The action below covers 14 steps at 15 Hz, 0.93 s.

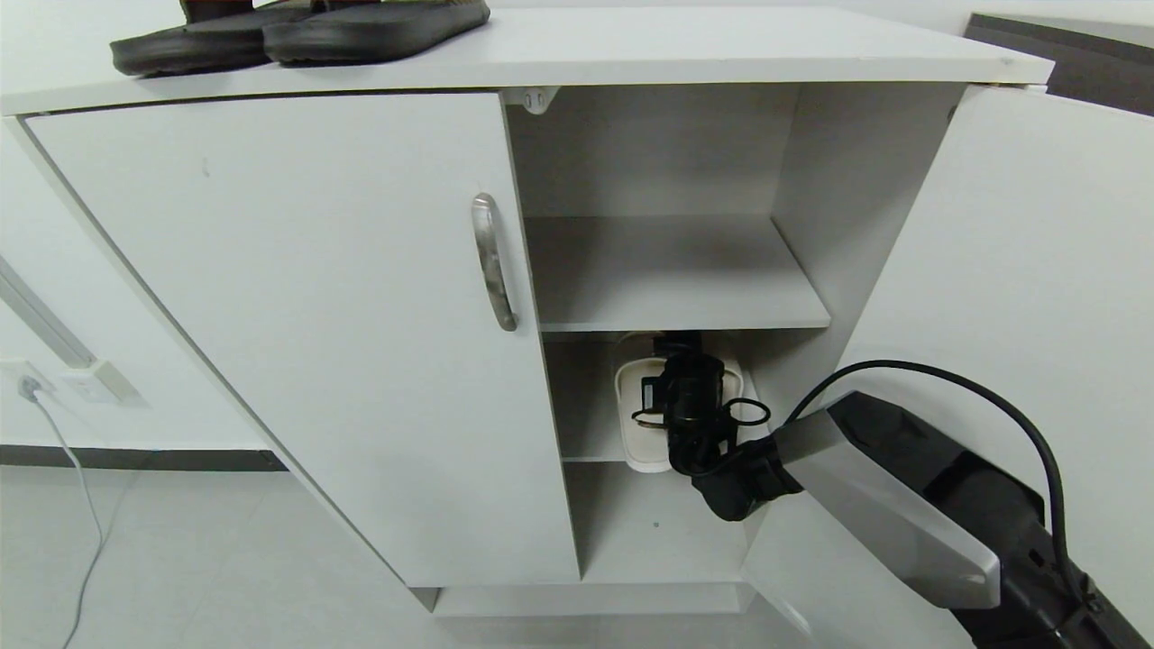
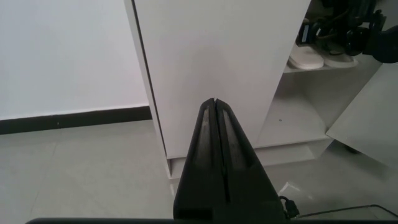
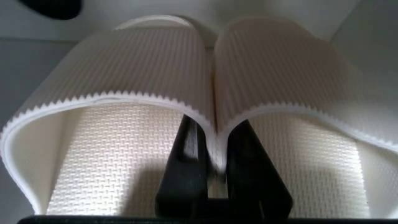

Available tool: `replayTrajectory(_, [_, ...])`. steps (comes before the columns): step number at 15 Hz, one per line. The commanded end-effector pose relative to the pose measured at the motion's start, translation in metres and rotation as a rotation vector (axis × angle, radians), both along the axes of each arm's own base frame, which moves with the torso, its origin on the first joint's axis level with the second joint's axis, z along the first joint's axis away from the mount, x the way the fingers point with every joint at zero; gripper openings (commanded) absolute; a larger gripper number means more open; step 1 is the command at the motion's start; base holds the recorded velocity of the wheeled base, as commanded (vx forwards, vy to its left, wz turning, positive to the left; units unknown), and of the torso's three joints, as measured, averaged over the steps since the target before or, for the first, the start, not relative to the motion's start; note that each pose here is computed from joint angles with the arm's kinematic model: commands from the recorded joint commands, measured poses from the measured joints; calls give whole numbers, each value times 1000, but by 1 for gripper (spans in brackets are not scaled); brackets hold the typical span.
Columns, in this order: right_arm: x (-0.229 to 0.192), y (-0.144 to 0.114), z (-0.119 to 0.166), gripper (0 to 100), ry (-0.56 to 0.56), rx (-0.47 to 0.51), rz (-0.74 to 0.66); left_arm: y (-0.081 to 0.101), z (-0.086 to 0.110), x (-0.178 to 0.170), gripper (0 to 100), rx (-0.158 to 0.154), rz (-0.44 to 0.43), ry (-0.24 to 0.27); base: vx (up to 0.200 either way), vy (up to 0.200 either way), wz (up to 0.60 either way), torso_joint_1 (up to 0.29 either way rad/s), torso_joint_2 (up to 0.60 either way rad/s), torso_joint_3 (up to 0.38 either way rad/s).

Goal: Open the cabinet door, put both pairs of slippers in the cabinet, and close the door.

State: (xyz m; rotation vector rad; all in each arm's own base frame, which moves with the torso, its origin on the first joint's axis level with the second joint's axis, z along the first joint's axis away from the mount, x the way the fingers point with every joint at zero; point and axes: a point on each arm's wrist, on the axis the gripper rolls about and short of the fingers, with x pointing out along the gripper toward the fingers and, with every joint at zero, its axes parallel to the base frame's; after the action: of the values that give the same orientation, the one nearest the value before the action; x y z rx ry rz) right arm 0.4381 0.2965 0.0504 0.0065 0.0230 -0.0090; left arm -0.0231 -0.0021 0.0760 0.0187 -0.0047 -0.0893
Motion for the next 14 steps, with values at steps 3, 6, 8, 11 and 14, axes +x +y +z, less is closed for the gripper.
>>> replayTrajectory(3, [2, 1, -9, 0, 10, -6, -1, 0, 0, 0, 0, 0, 0, 1, 0, 0, 0, 0, 0, 0])
replayTrajectory(6, [3, 2, -12, 100, 13, -6, -1, 0, 0, 0, 0, 0, 0, 1, 0, 0, 0, 0, 0, 0])
replayTrajectory(8, [1, 1, -12, 100, 17, -9, 1, 0, 0, 0, 0, 0, 0, 1, 0, 0, 0, 0, 0, 0])
replayTrajectory(11, [-12, -4, -9, 100, 37, -23, 7, 0, 0, 0, 0, 0, 0, 1, 0, 0, 0, 0, 0, 0])
replayTrajectory(14, [-38, -12, 4, 100, 23, -14, 25, 0, 0, 0, 0, 0, 0, 1, 0, 0, 0, 0, 0, 0])
